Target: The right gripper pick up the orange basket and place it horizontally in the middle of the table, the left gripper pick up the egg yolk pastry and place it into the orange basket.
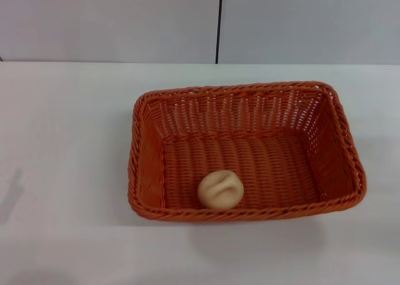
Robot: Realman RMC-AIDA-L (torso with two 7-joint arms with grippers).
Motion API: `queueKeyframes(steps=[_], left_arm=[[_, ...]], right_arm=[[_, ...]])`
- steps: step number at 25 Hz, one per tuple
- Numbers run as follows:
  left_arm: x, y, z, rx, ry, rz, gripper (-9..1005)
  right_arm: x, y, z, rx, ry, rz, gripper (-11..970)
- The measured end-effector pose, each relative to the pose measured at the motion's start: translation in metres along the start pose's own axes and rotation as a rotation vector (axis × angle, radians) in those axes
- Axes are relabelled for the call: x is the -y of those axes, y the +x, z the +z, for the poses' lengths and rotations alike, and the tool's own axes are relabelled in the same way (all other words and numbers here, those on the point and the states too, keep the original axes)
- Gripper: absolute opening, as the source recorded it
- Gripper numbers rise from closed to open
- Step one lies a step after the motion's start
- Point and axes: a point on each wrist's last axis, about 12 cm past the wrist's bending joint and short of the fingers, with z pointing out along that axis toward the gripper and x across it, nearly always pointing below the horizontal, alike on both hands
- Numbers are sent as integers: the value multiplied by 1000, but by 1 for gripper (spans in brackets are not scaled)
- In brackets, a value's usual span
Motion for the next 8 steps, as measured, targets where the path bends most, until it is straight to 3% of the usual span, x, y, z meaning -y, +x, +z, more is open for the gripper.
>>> queueKeyframes(steps=[8], left_arm=[[0, 1, 2, -1, -2, 12, 827]], right_arm=[[-1, 5, -2, -1, 41, 7, 564]])
